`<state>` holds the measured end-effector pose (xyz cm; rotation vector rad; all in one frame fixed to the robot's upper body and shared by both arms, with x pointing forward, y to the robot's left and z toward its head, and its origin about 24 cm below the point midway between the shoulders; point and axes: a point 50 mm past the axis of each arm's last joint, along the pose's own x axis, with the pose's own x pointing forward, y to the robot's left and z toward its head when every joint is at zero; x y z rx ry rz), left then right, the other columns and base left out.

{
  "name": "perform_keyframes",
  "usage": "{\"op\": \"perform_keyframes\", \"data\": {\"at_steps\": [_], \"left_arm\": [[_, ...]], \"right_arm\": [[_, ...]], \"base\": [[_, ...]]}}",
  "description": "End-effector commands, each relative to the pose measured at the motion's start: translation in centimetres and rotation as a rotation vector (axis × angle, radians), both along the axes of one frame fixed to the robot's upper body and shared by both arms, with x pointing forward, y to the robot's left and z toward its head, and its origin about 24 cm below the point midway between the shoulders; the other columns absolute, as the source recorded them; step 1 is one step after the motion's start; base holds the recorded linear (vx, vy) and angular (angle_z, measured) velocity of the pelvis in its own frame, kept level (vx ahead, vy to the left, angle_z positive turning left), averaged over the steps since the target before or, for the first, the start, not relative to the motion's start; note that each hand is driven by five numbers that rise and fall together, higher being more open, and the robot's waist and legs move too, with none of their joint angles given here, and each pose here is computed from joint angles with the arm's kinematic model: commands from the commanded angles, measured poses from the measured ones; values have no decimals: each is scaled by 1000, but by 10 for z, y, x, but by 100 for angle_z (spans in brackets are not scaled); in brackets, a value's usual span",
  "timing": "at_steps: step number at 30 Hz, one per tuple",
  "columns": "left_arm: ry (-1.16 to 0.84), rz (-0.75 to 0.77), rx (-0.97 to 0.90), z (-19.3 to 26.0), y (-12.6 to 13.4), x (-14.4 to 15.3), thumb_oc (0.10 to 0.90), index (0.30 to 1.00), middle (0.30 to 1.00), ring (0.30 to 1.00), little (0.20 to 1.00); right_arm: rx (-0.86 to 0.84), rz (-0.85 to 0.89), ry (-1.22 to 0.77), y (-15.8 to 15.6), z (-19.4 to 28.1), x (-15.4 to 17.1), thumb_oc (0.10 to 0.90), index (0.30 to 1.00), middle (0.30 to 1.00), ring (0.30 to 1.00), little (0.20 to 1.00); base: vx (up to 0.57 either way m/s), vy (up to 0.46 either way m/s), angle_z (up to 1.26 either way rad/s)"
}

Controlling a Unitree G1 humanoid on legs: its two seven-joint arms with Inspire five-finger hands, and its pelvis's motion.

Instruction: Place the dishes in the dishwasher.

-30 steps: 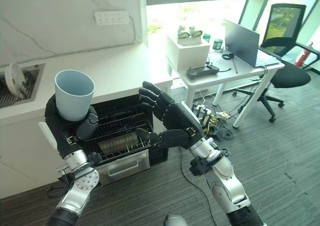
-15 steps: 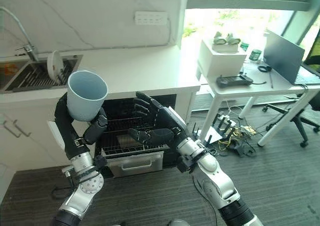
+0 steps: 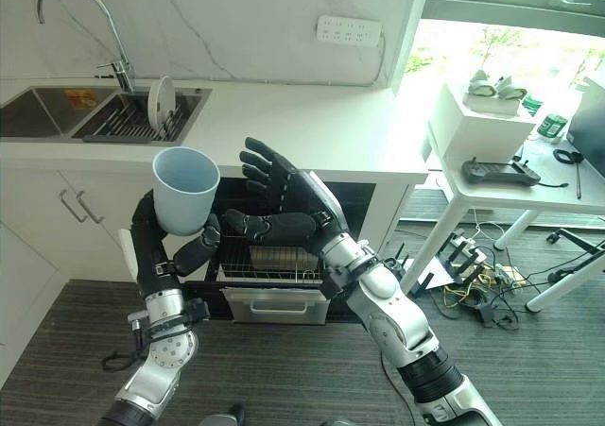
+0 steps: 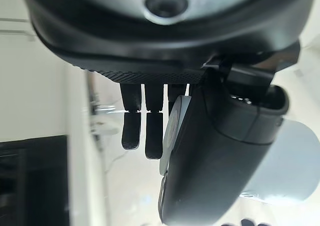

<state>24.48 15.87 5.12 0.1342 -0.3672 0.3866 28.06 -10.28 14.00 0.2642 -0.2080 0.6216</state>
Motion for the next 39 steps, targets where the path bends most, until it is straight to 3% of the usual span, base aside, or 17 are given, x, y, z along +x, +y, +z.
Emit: {"op": "perform_keyframes", "data": {"at_steps": [1, 19, 39], "left_arm": [[-235, -125, 24, 45, -9, 8, 400, 300, 300, 300, 300], [-238, -243, 61, 49, -29, 12, 400, 300, 300, 300, 300], [-175, -316, 43, 40, -41, 16, 400, 300, 300, 300, 300]], "right_arm": [[152, 33, -203, 12, 51, 5, 800, 900, 900, 900, 900], [128, 22, -136, 26, 33, 20, 800, 900, 900, 900, 900], [119, 111, -138, 59, 49, 25, 800, 900, 900, 900, 900]], "base": [[0, 0, 0], [0, 0, 0], [-7, -5, 3]]}}
